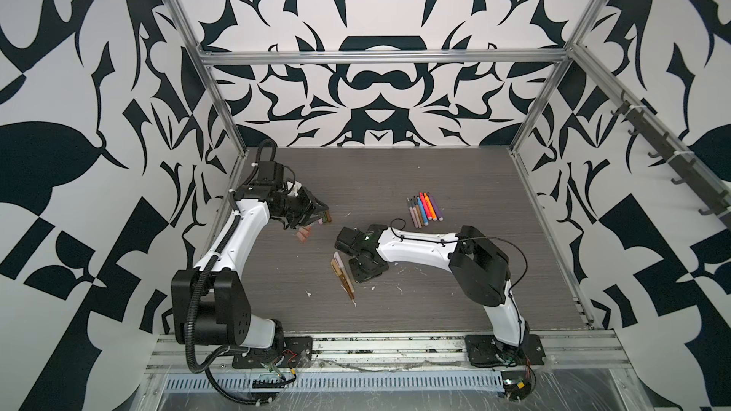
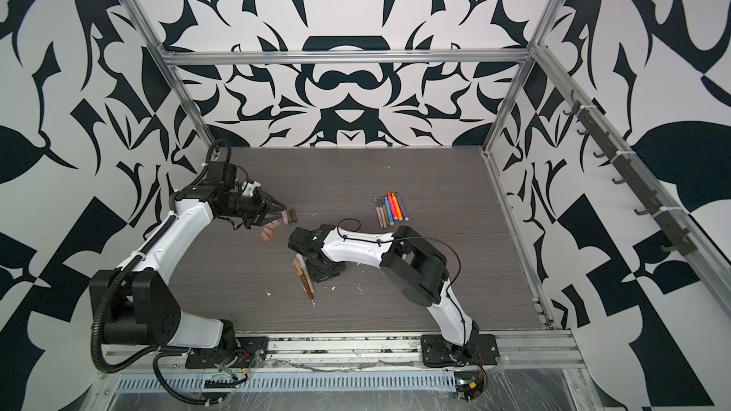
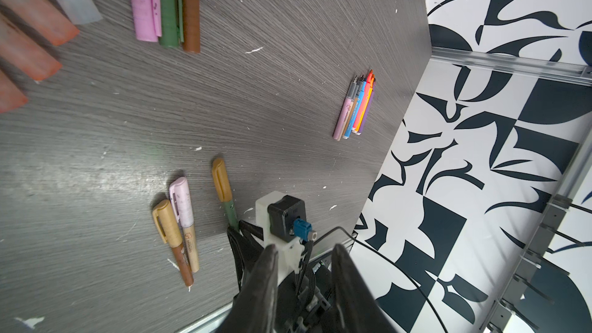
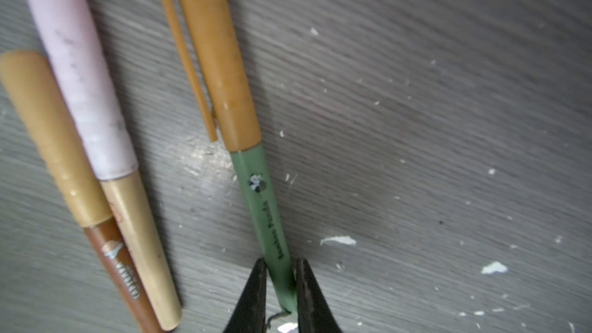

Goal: Remove pen caps from pens
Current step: Pick up the pen from the bottom-center of the table, then open the pen cap on the pen.

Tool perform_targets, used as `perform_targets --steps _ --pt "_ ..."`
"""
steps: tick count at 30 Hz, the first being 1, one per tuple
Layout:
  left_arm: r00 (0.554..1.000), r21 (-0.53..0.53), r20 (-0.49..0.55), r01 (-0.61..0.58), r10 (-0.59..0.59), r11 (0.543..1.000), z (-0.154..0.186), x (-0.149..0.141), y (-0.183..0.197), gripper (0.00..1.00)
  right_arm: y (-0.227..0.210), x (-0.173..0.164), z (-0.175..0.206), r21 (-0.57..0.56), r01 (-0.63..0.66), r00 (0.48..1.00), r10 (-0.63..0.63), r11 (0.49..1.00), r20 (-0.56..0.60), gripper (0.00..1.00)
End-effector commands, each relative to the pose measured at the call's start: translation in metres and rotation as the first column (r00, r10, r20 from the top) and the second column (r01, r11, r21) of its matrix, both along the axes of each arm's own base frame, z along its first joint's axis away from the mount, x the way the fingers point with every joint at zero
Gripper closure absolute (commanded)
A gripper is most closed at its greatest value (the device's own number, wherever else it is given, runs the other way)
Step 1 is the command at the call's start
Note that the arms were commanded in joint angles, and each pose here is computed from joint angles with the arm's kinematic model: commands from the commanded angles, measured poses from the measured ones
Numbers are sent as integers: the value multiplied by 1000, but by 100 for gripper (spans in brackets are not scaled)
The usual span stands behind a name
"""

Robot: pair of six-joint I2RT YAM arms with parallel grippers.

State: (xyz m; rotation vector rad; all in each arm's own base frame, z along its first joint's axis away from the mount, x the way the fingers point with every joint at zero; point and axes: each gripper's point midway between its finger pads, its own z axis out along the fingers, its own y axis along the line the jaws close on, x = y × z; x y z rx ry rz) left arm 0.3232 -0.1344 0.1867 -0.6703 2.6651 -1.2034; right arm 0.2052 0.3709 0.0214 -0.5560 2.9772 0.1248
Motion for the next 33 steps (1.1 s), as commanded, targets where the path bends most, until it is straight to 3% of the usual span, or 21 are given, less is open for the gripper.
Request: perform_targets --steps 1,6,13,24,33 --pt "1000 -19 -10 3 -3 1000 2 -6 -1 68 3 2 2 -4 -1 1000 1 1000 -4 80" --pt "999 -50 -34 -4 2 999 -4 -7 -5 68 -7 8 0 33 50 998 -50 998 -27 88" --pt "997 -67 -59 36 -40 997 -11 -12 -27 64 -57 23 23 142 159 987 -159 977 -12 99" --pt "985 -32 -57 163 -165 986 -17 -19 -88 59 -92 15 86 344 166 982 -187 924 27 100" --pt "947 -47 1 322 -322 946 -6 -19 -147 57 -98 6 125 521 172 985 -157 836 -74 100"
